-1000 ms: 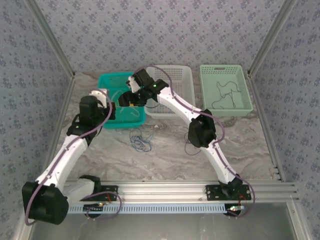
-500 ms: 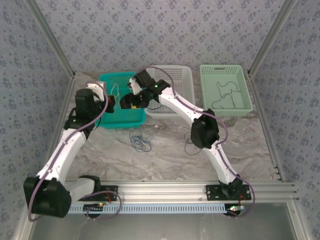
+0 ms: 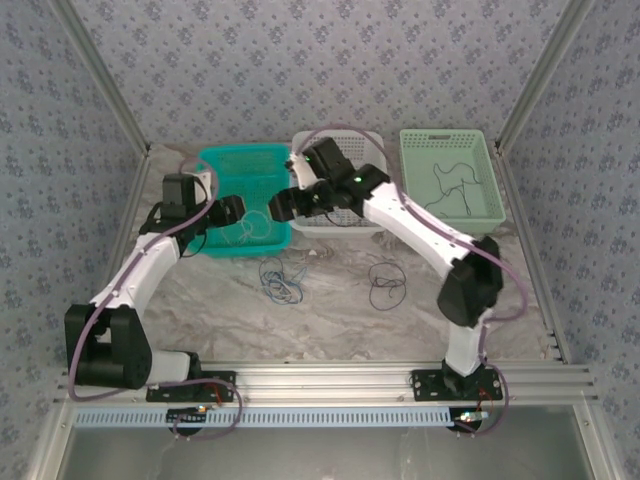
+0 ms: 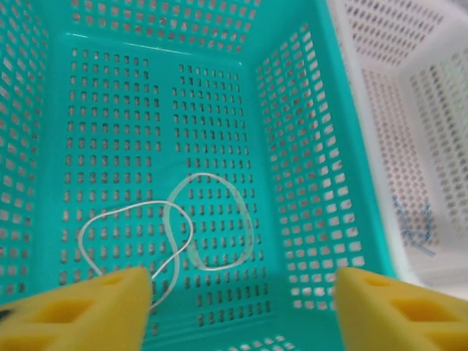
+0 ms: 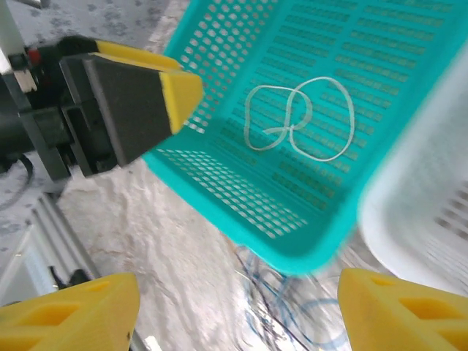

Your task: Untangle the cables

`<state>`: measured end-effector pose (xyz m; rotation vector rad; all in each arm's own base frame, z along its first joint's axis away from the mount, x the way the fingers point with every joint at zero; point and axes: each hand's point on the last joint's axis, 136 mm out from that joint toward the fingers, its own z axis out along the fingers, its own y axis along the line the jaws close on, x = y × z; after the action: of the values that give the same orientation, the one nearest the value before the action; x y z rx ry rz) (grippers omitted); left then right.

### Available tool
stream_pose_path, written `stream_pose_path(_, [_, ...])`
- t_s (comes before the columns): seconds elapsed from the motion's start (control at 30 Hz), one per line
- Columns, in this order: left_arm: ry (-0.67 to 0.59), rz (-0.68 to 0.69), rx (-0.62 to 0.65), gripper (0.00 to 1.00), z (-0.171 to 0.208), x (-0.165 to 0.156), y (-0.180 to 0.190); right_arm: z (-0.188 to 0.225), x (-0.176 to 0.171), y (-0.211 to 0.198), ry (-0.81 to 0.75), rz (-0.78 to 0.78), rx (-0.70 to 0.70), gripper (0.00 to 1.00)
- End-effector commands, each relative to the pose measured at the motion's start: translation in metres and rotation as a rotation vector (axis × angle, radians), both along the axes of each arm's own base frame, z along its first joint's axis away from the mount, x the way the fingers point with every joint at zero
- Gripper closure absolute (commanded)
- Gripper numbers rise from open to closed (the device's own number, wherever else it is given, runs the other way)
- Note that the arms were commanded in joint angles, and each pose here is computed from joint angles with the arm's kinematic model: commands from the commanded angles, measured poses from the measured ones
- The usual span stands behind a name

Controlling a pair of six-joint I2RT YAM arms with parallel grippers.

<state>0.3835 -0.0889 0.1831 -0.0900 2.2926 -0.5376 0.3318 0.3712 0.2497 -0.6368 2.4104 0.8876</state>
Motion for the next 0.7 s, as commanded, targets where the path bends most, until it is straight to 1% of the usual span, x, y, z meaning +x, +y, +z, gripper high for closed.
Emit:
stream_pose_path(0.0, [-0.011,-0.02,-0.005,0.17,0.012,-0.004,-0.008,-0.003,-0.004,-0.052,-0.079,-0.087,-0.089,0.27])
stream_pose_path(0.07, [-0.016,-0.019,0.015,0.01,0.013,-0.008,-0.011,-0.016,-0.013,-0.084,-0.046,-0.14,-0.129,0.27])
stream_pose_path(0.2, [-0.051,-0.041,0.052,0.0,0.02,-0.015,-0.024,-0.05,-0.03,-0.153,0.02,-0.289,-0.216,0.31])
stream_pose_path(0.23, [-0.058,-0.043,0.056,0.01,0.021,-0.016,-0.026,-0.055,-0.033,-0.166,0.029,-0.324,-0.223,0.31])
stream_pose_path(0.27, [-0.064,-0.041,0.058,0.01,0.022,-0.018,-0.027,-0.068,-0.042,-0.182,0.056,-0.36,-0.238,0.31])
stream_pose_path(0.37, [-0.082,-0.01,0.044,0.01,0.023,-0.022,-0.025,-0.09,-0.06,-0.214,0.105,-0.452,-0.263,0.31])
stream_pose_path(0.5, [-0.105,-0.001,0.026,0.01,0.024,-0.032,-0.025,-0.128,-0.085,-0.242,0.202,-0.531,-0.309,0.31])
stream_pose_path(0.67, [-0.126,-0.068,0.053,0.01,0.023,-0.049,-0.038,-0.151,-0.106,-0.263,0.255,-0.625,-0.338,0.34])
